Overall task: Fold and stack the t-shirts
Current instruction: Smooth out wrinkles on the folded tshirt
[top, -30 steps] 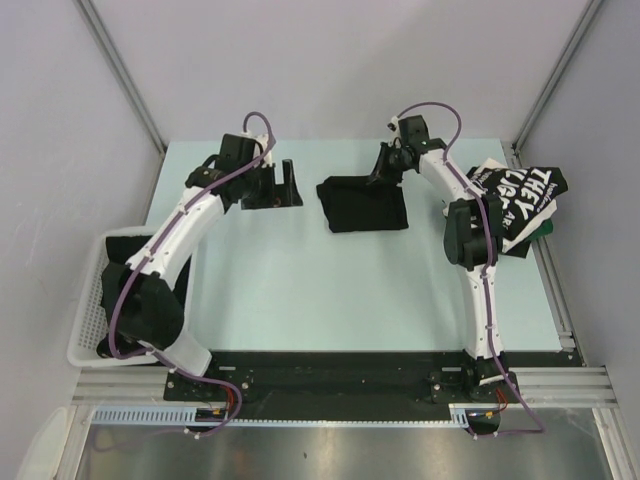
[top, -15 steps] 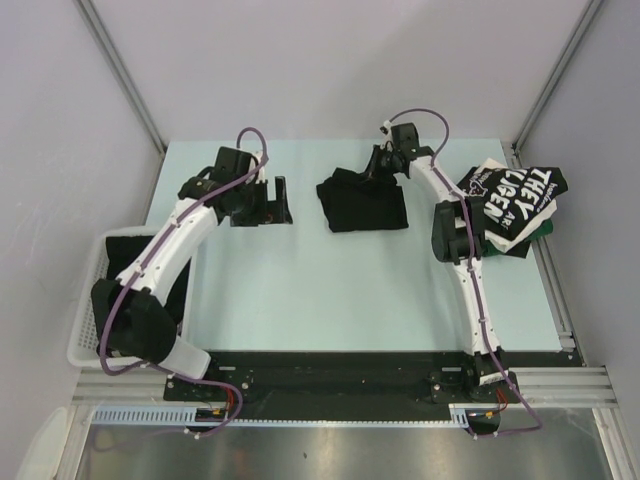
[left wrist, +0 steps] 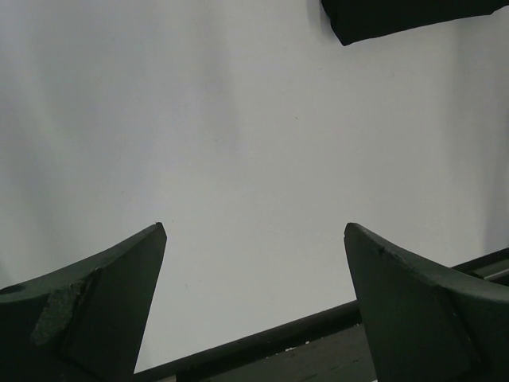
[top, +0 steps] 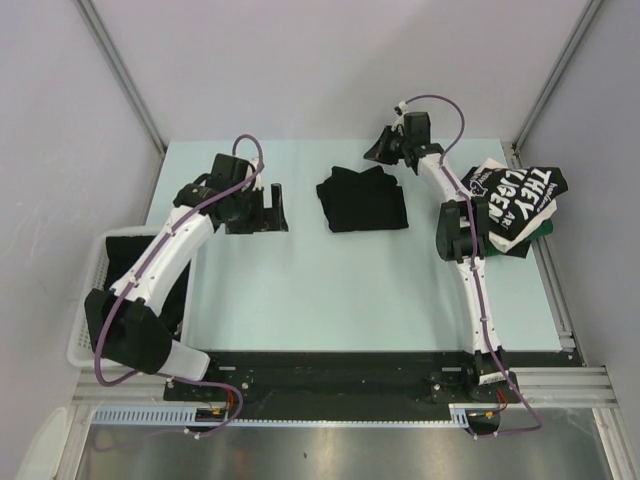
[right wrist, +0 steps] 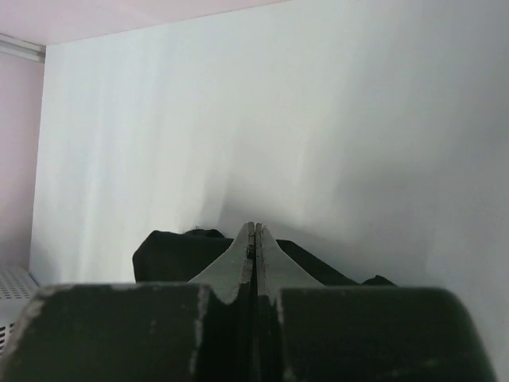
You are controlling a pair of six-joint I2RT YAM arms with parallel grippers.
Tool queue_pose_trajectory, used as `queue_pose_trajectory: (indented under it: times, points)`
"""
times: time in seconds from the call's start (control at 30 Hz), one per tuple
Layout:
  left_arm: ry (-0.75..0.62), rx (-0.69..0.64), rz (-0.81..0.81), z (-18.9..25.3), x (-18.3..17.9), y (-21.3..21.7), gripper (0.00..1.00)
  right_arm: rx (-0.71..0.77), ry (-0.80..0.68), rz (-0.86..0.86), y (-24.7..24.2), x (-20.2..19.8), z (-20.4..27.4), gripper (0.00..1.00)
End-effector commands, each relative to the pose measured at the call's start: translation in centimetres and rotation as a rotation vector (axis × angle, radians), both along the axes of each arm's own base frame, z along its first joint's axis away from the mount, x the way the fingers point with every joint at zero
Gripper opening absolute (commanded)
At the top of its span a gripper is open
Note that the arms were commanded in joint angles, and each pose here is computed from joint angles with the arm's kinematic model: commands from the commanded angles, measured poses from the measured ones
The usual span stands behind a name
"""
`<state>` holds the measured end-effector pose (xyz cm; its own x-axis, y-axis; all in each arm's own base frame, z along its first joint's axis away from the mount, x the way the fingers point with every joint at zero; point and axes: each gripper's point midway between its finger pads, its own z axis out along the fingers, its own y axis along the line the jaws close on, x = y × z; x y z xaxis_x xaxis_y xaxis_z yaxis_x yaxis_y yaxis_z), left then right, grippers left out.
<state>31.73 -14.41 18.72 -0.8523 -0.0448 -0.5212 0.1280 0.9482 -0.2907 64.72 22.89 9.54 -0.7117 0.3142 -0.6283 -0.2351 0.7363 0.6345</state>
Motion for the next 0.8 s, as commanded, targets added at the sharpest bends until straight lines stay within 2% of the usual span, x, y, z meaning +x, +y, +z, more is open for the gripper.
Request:
queue_pose_trajectory:
  times: [0.0, 0.07, 0.1, 0.17, 0.23, 0.3, 0.33, 0.37, 0.43, 0.47, 0.5, 0.57, 0.77]
  points:
    - [-0.03, -0.045, 0.008, 0.6, 0.8, -1.0, 1.0, 0.011, -0.038, 0.034, 0.5, -0.7, 3.4, 0.0]
    - [-0.05, -0.066, 0.007, 1.0, 1.7, -1.5, 0.99, -0.011, -0.054, 0.017, -0.5, -1.5, 6.2, 0.0]
    - [-0.038, -0.079, 0.003, 0.7, 2.1, -1.9, 1.0, -0.03, 0.004, 0.021, -0.9, -2.8, 4.5, 0.05]
    - [-0.056, -0.099, 0.001, 1.4, 3.1, -2.4, 0.99, -0.061, -0.021, -0.002, -2.4, -4.0, 7.2, 0.14]
    - [-0.059, -0.12, -0.004, 1.7, 3.9, -3.1, 1.0, -0.081, 0.033, -0.001, -3.3, -6.1, 5.8, 0.15]
    - [-0.058, -0.133, -0.01, 1.8, 4.4, -3.6, 0.99, -0.094, 0.04, -0.031, -4.8, -7.4, 7.3, 0.16]
    - [-0.068, -0.145, -0.019, 2.4, 4.6, -4.0, 0.99, -0.107, 0.088, -0.031, -5.3, -8.6, 5.8, 0.18]
    - [-0.069, -0.146, -0.021, 2.5, 4.7, -4.0, 0.99, -0.119, 0.09, -0.051, -6.0, -9.2, 6.6, 0.26]
    - [-0.07, -0.147, -0.027, 2.6, 4.8, -4.2, 0.99, -0.138, 0.151, -0.042, -6.5, -11.0, 5.1, 0.34]
    - [-0.07, -0.147, -0.029, 2.8, 4.8, -4.2, 0.99, -0.158, 0.167, -0.047, -6.9, -11.7, 4.6, 0.41]
    - [-0.075, -0.148, -0.031, 2.9, 4.7, -4.1, 0.99, -0.161, 0.161, -0.046, -7.0, -12.3, 5.1, 0.45]
    - [-0.075, -0.145, -0.033, 2.9, 4.5, -4.1, 0.99, -0.174, 0.224, -0.046, -7.3, -14.1, 3.3, 0.51]
    - [-0.083, -0.145, -0.037, 3.3, 3.5, -3.7, 0.99, -0.173, 0.347, -0.058, -7.9, -18.1, 0.1, 0.56]
